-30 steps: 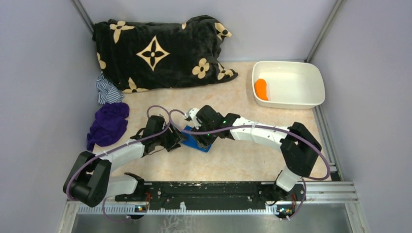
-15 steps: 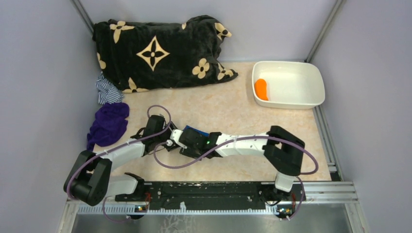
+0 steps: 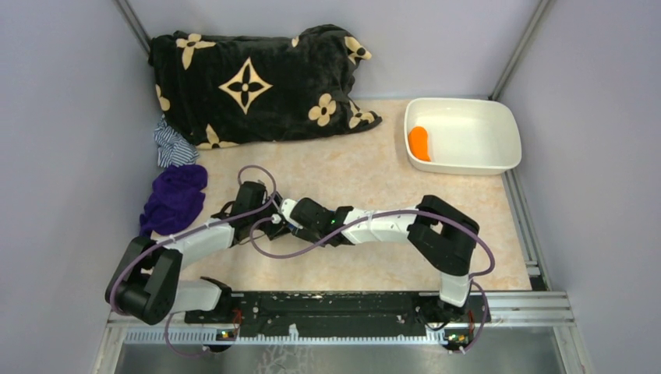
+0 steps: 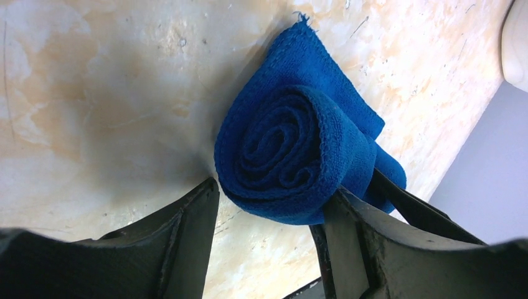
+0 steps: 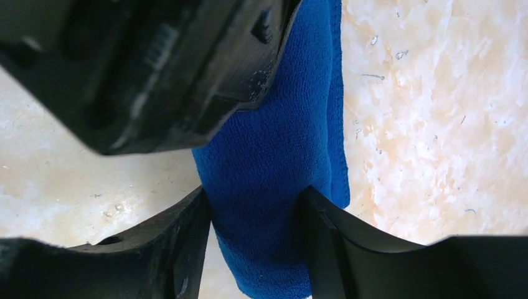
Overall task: Roll the towels
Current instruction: Roll the towel at the center of the board.
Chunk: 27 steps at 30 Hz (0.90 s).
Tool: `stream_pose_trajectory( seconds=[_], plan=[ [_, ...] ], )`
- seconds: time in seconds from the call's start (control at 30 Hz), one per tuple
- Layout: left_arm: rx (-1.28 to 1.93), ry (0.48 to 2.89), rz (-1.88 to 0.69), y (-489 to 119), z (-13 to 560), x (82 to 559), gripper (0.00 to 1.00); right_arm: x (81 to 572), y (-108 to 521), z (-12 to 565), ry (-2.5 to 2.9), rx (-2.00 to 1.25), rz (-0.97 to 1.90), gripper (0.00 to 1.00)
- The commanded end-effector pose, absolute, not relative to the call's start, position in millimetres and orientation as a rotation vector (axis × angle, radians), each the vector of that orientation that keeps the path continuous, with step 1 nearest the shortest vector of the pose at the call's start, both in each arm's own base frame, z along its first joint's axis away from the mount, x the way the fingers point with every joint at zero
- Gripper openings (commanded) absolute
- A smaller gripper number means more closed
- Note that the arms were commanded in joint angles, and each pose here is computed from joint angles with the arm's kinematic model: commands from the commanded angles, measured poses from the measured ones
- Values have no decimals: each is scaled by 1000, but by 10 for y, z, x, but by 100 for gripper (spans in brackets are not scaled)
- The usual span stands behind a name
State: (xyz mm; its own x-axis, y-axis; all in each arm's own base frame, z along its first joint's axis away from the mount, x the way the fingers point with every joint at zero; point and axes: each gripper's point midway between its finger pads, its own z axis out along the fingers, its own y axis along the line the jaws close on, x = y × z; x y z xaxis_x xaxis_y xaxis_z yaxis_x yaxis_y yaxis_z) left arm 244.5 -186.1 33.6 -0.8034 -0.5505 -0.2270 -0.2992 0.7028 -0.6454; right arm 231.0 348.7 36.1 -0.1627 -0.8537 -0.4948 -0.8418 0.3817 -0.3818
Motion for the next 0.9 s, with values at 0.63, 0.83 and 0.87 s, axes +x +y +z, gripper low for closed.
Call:
stream_pose_trajectory(
  seconds=[0.63,0.83,0.87],
  plan=[
    [-711,2354,-960,-1807,616,2504,72,1816,3367,-28,2579,-1320,653,20],
    [-698,2307,-1029,-1922,678,2668,71,1739,3505,30,2675,-1169,860,20],
    [-698,2295,-1046,-1941,692,2692,71,1724,3518,32,2693,-1148,894,20]
  ],
)
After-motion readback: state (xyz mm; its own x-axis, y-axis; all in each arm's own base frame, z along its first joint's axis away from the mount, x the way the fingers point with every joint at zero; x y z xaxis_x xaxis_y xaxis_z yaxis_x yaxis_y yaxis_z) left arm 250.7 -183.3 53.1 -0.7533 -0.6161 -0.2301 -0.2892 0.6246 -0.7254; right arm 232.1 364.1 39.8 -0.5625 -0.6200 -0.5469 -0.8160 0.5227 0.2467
